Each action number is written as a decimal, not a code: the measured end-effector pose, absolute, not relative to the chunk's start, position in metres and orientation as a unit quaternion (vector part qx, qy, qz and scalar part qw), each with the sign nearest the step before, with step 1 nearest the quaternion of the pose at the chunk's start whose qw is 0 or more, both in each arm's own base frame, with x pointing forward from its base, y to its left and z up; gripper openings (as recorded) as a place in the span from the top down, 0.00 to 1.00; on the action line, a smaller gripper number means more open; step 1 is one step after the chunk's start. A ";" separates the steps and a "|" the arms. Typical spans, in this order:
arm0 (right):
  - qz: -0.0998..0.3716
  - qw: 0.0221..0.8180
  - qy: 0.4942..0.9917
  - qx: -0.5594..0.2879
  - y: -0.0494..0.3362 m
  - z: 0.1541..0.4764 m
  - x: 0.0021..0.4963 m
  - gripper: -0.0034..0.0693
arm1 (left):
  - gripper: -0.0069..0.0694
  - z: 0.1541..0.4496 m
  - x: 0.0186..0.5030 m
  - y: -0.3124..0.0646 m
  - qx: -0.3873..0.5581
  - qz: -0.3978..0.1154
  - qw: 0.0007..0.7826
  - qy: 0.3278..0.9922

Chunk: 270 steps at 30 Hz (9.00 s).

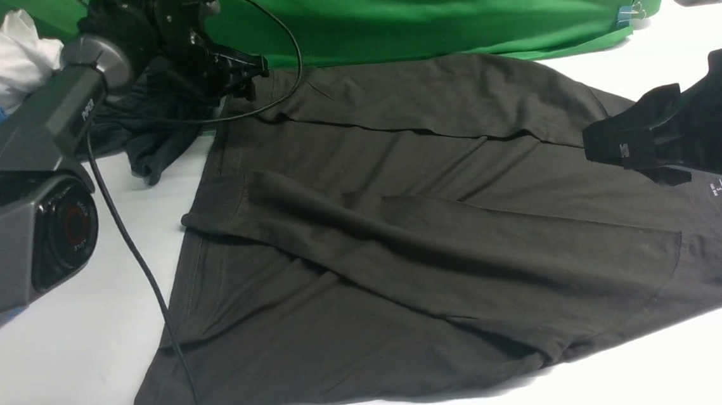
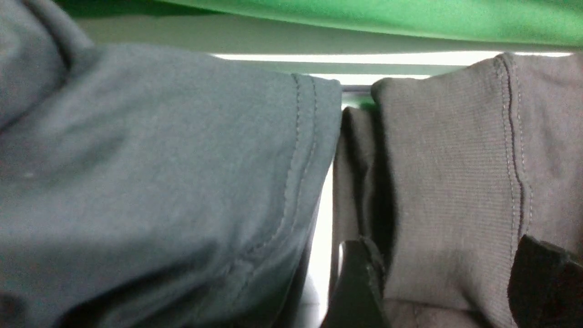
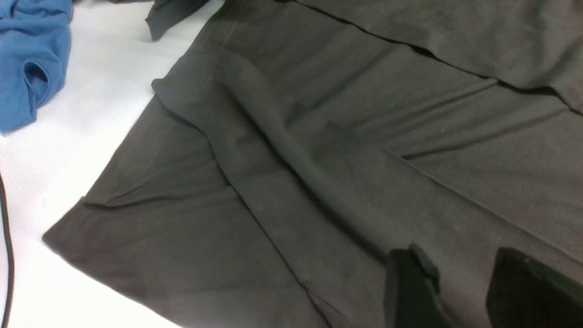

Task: Fold a long-sleeved shirt on a white desktop.
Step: 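Grab the top left corner of the dark shirt with the left gripper, then fold the left side of the dark shirt inward over its body with the left gripper, then grasp the near edge of the shirt at its hem and shoulder corners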

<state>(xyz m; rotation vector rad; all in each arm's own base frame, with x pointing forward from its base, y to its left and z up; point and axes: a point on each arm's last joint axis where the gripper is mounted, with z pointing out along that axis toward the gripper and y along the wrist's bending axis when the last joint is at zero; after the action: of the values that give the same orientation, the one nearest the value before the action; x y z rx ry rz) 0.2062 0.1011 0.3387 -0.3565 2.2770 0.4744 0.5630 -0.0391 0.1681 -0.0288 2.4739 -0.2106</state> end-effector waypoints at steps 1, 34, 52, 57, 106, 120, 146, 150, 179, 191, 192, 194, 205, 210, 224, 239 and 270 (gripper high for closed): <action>0.186 0.384 0.893 -0.140 0.101 0.339 0.206 0.62 | 0.34 0.168 0.563 -0.038 -0.014 -0.083 0.323 0.942; 0.187 0.385 0.893 -0.138 0.101 0.339 0.206 0.62 | 0.86 0.144 0.569 -0.023 -0.005 -0.166 0.328 0.930; 0.188 0.385 0.893 -0.137 0.101 0.339 0.206 0.62 | 0.86 0.207 0.557 -0.015 0.045 -0.181 0.350 0.918; 0.188 0.385 0.893 -0.137 0.101 0.339 0.206 0.62 | 0.86 0.224 0.552 -0.011 0.066 -0.149 0.354 0.921; 0.188 0.385 0.893 -0.137 0.101 0.339 0.206 0.62 | 0.28 0.146 0.572 -0.014 -0.028 -0.206 0.336 0.919; 0.187 0.379 0.896 -0.136 0.102 0.336 0.209 0.62 | 0.49 0.144 0.572 -0.014 -0.016 -0.206 0.340 0.918; 0.191 0.372 0.900 -0.125 0.103 0.334 0.211 0.62 | 0.64 0.165 0.570 -0.011 0.006 -0.175 0.354 0.919; 0.191 0.371 0.900 -0.125 0.103 0.334 0.211 0.62 | 0.54 0.165 0.570 -0.012 0.006 -0.177 0.354 0.918; 0.190 0.355 0.907 -0.128 0.103 0.331 0.208 0.62 | 0.85 0.221 0.548 -0.018 0.044 -0.198 0.322 0.925; 0.188 0.339 0.912 -0.132 0.103 0.329 0.206 0.62 | 0.85 0.245 0.504 -0.011 0.046 -0.149 0.239 0.958; 0.188 0.339 0.912 -0.132 0.103 0.329 0.206 0.62 | 0.85 0.245 0.503 -0.011 0.046 -0.148 0.237 0.959; 0.188 0.338 0.913 -0.132 0.103 0.329 0.206 0.62 | 0.85 0.241 0.493 -0.009 0.046 -0.136 0.220 0.965; 0.184 0.333 0.914 -0.141 0.103 0.328 0.205 0.62 | 0.85 0.271 0.459 -0.007 0.047 -0.114 0.242 0.963; 0.182 0.325 0.916 -0.146 0.102 0.327 0.203 0.62 | 0.85 0.249 0.446 -0.006 0.049 -0.105 0.220 0.968; 0.168 0.333 0.914 -0.163 0.101 0.327 0.205 0.62 | 0.69 0.202 0.435 0.000 0.049 -0.069 0.203 0.976; 0.141 0.342 0.912 -0.177 0.098 0.327 0.206 0.38 | 0.01 0.185 0.317 -0.005 -0.014 -0.086 0.021 0.996; -0.012 0.101 0.854 -0.511 0.158 0.209 0.206 0.35 | 0.85 0.144 0.253 -0.022 -0.049 -0.182 0.068 0.980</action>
<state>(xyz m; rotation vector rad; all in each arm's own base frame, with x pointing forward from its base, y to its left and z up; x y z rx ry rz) 0.2063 0.1577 0.2090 -1.5090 2.5214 -0.0362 0.2525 -0.0217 0.1443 -0.1462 2.9522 -0.5484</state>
